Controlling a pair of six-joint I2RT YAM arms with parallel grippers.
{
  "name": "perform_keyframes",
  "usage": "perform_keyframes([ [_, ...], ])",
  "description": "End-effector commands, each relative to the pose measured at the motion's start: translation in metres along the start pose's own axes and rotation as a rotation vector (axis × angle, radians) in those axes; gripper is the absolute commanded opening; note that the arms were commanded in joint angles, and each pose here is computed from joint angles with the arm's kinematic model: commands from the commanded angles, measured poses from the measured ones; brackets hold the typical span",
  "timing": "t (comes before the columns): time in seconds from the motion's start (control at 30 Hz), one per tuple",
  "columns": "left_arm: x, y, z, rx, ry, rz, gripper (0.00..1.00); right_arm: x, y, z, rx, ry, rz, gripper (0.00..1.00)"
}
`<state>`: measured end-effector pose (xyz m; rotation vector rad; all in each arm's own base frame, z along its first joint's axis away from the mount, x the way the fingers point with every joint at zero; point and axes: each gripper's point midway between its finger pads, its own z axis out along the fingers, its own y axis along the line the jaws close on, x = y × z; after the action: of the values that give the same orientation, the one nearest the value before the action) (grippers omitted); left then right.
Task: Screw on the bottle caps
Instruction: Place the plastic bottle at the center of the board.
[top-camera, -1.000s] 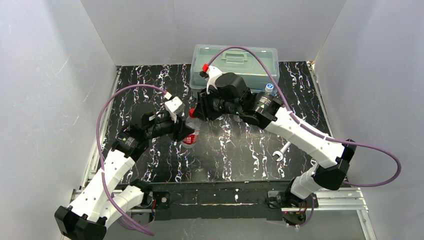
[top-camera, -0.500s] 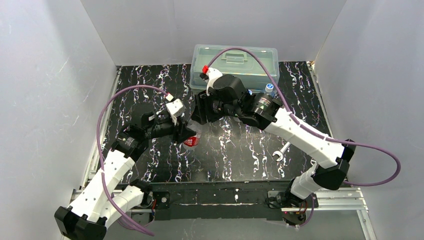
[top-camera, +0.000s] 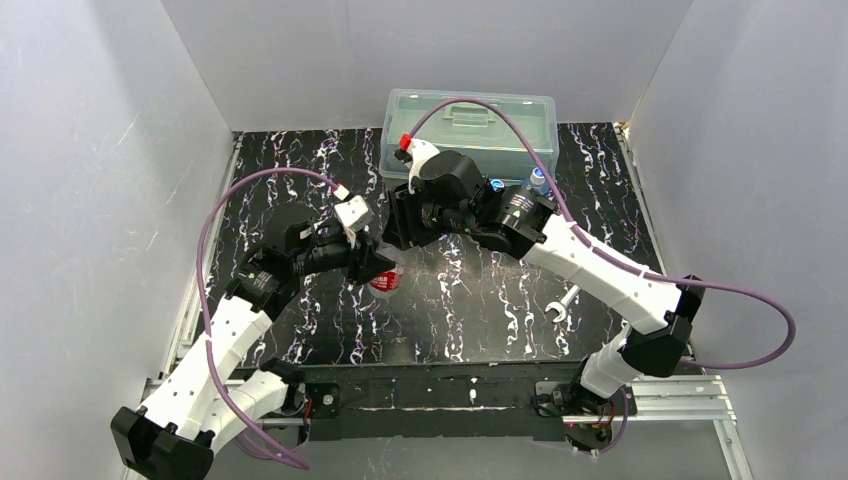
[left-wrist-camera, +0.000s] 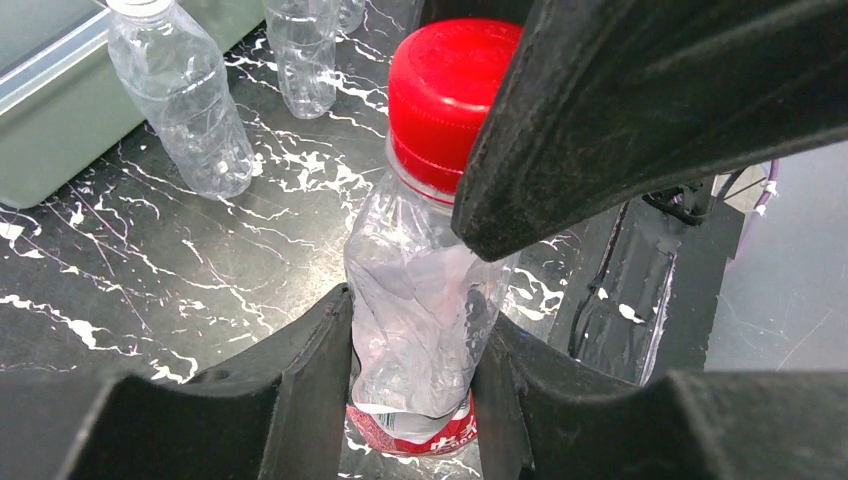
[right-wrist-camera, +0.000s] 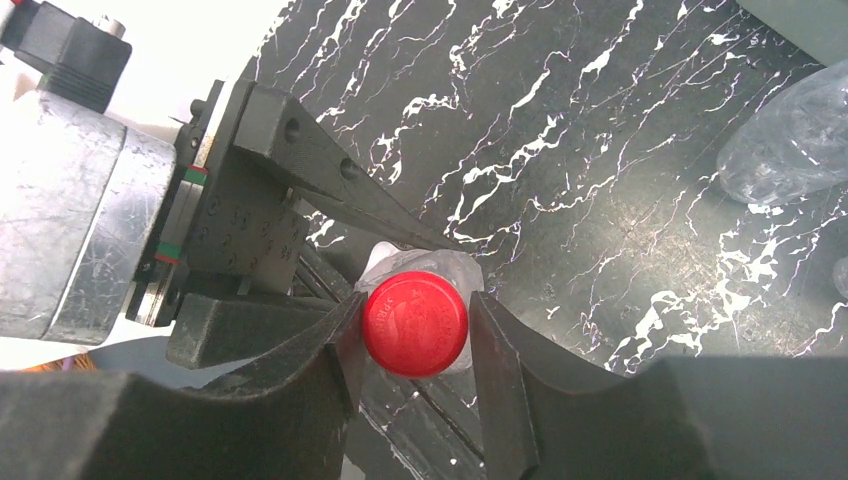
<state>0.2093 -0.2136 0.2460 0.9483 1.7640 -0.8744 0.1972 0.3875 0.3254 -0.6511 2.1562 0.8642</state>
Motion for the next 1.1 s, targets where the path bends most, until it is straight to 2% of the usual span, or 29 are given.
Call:
perform_keyframes([
  [0.0,-0.016,-0.003,-0.001,0.016,-0.050,0.025,0.00,-0.009,0.004,-0.002,-0.006,-0.028,-0.005,0.49],
  [0.07,-0.016,-0.002,0.000,0.012,-0.052,0.022,0.00,-0.008,0.004,0.001,-0.006,-0.024,-0.006,0.43],
  [0.2,-0.015,-0.001,0.001,0.009,-0.052,0.013,0.00,-0.008,0.004,0.006,-0.004,-0.018,-0.011,0.25],
  [0.23,-0.014,0.000,0.001,0.004,-0.051,0.008,0.01,-0.009,0.004,0.008,-0.001,-0.018,-0.013,0.22],
  [0.27,-0.014,0.001,0.001,-0.007,-0.052,0.004,0.07,-0.010,0.004,0.009,0.001,-0.020,-0.014,0.18],
  [0.33,-0.011,0.006,0.000,-0.041,-0.047,-0.012,0.25,-0.012,0.002,0.011,0.014,-0.029,-0.022,0.14],
  [0.4,-0.008,0.015,-0.002,-0.103,-0.043,-0.037,0.49,-0.016,-0.002,0.015,0.033,-0.044,-0.033,0.12],
  [0.47,-0.005,0.025,-0.006,-0.178,-0.039,-0.060,0.66,-0.023,-0.006,0.019,0.058,-0.069,-0.057,0.11],
  [0.5,-0.003,0.034,-0.010,-0.239,-0.036,-0.071,0.90,-0.028,-0.009,0.021,0.073,-0.089,-0.068,0.10],
  [0.53,0.000,0.040,-0.014,-0.295,-0.032,-0.106,0.97,-0.032,-0.012,0.024,0.092,-0.103,-0.084,0.10],
  [0.8,0.036,0.092,-0.073,-0.803,0.025,-0.316,0.98,-0.066,-0.046,0.075,0.190,-0.219,-0.182,0.09],
  [0.97,0.063,0.100,-0.094,-0.955,0.056,-0.408,0.98,-0.080,-0.068,0.112,0.237,-0.266,-0.244,0.10],
  [1.07,0.072,0.104,-0.095,-0.987,0.078,-0.475,0.98,-0.084,-0.077,0.132,0.244,-0.279,-0.274,0.11],
])
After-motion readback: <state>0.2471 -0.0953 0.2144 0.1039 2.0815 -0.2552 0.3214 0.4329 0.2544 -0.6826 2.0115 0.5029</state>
